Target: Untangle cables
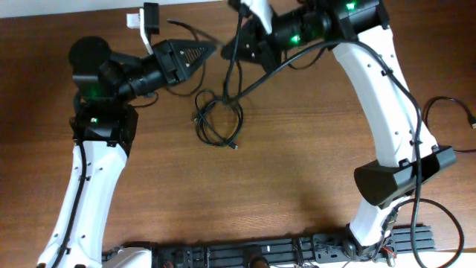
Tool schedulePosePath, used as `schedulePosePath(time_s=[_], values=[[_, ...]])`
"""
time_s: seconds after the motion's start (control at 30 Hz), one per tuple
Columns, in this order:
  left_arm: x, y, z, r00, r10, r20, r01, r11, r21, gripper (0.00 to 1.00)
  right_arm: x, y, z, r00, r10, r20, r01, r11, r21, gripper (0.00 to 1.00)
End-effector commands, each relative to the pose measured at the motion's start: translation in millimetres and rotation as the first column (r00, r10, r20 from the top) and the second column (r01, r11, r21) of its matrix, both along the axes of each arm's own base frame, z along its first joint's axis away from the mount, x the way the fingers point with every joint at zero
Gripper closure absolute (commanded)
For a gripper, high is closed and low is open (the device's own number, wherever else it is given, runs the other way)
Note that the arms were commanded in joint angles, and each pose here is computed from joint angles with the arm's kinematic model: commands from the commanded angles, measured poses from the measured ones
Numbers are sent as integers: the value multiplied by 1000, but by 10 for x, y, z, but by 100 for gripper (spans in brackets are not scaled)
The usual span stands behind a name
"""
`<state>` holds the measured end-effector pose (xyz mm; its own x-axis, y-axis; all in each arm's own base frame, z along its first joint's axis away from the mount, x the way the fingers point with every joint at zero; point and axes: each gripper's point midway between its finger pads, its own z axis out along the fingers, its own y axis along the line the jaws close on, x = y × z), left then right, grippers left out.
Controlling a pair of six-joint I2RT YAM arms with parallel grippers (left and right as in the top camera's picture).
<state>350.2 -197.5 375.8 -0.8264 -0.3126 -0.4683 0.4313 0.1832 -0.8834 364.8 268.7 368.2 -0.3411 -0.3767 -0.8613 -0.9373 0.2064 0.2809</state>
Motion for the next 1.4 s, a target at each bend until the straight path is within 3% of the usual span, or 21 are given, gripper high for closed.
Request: schedulePosePath(time_s=[0.0, 0.27, 0.4, 0.53, 0.63, 0.77, 0.9, 0.93, 0.97, 1.0, 1.03, 1.07, 1.1, 1.23, 1.37], values=[[-239, -63, 64, 991, -122, 49, 122, 992, 9, 77, 275, -298, 358, 987, -152, -41, 155, 985, 79, 96], [-416, -98, 68, 973, -225, 52, 225, 974, 9, 75, 744, -1258, 481, 892, -450, -38, 451, 891, 57, 96], [-486, -108, 70, 961, -265, 74, 265, 964, 16, 75, 949, -1933, 258, 741, -668, -76, 664, 745, -64, 96], [-484, -109, 69, 957, -265, 116, 263, 964, 32, 75, 990, -2805, -62, 502, -865, -12, 834, 488, -259, 96], [-471, -109, 69, 957, -258, 133, 255, 966, 39, 75, 871, -3627, -232, 269, -957, 106, 898, 209, -388, 96], [-470, -109, 69, 957, -257, 133, 254, 966, 39, 75, 635, -4398, -278, 59, -976, 209, 895, -40, -443, 96], [-469, -114, 69, 958, -256, 132, 253, 967, 39, 75, 192, -5230, -284, -265, -933, 243, 819, -351, -454, 96], [-477, -125, 69, 957, -260, 132, 257, 966, 39, 75, 34, -5423, -295, -354, -902, 247, 777, -430, -460, 93], [-493, -149, 68, 954, -267, 133, 264, 964, 39, 75, -60, -5531, -305, -396, -886, 242, 756, -464, -462, 77], [-506, -175, 67, 953, -272, 132, 269, 962, 39, 75, -146, -5634, -319, -419, -878, 231, 745, -477, -465, 61], [-515, -197, 67, 952, -275, 137, 272, 961, 41, 74, -202, -5687, -330, -431, -876, 218, 741, -481, -469, 35], [-520, -214, 69, 950, -277, 145, 273, 961, 44, 74, -231, -5715, -336, -437, -876, 205, 741, -480, -469, 16], [-524, -235, 68, 948, -277, 157, 273, 961, 49, 73, -254, -5742, -340, -450, -876, 175, 746, -476, -465, 4], [-553, -303, 56, 923, -289, 253, 275, 957, 90, 72, -78, -5544, -313, -353, -936, -4, 852, -319, -416, 2], [-342, -237, -436, 975, -166, 148, 133, 969, 208, 73, 270, -4954, -209, -84, -985, -148, 945, -32, -325, 2]])
